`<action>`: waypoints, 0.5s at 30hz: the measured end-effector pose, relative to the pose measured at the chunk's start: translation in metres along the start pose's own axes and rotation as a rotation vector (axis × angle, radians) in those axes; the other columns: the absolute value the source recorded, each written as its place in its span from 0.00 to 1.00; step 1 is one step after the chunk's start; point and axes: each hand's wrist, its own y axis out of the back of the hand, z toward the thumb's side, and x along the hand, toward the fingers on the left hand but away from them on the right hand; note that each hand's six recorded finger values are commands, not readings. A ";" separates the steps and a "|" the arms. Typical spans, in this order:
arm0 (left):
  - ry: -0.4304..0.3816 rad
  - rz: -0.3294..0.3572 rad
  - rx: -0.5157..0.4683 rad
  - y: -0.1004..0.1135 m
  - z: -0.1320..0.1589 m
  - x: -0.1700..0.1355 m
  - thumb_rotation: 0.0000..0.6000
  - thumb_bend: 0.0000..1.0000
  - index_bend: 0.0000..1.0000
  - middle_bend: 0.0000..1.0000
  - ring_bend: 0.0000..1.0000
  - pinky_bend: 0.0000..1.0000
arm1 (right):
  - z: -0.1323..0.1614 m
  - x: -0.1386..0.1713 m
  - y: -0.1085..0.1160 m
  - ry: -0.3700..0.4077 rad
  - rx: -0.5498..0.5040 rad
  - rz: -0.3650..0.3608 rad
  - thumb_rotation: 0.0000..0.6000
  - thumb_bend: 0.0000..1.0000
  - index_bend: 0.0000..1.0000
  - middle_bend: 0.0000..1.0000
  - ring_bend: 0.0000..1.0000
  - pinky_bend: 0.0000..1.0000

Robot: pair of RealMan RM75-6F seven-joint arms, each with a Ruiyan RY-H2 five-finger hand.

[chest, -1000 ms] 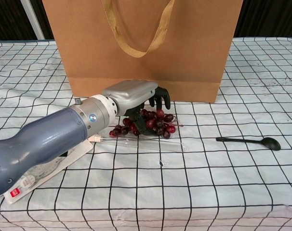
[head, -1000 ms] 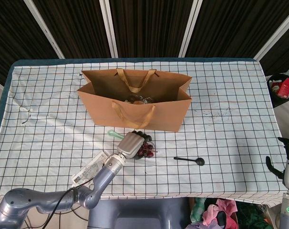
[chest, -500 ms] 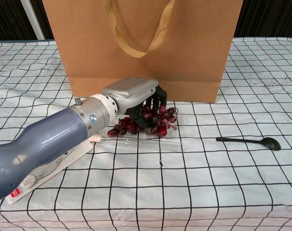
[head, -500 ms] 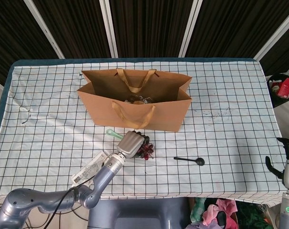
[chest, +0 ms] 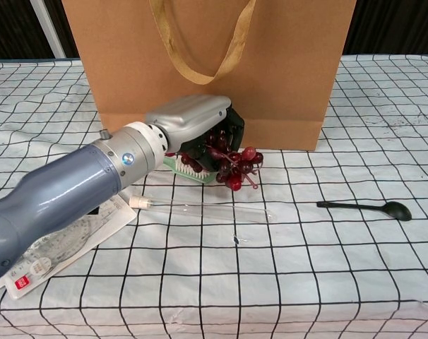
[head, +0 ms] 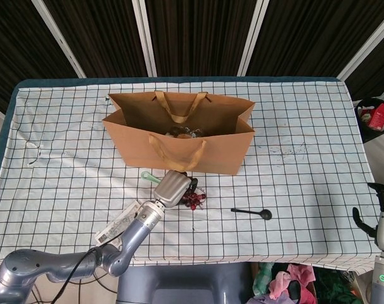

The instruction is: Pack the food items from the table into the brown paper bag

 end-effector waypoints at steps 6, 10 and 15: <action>-0.019 0.040 -0.005 0.022 0.004 -0.005 1.00 0.41 0.61 0.64 0.49 0.55 | -0.001 0.000 0.000 -0.006 0.001 -0.001 1.00 0.27 0.25 0.22 0.31 0.30; -0.032 0.047 -0.019 0.036 0.007 -0.011 1.00 0.41 0.61 0.64 0.49 0.55 | -0.001 0.000 0.000 -0.008 0.001 -0.001 1.00 0.27 0.25 0.22 0.31 0.30; -0.052 0.048 -0.010 0.054 0.014 -0.018 1.00 0.41 0.61 0.64 0.49 0.55 | -0.002 0.000 0.001 -0.010 0.001 -0.003 1.00 0.27 0.25 0.22 0.31 0.30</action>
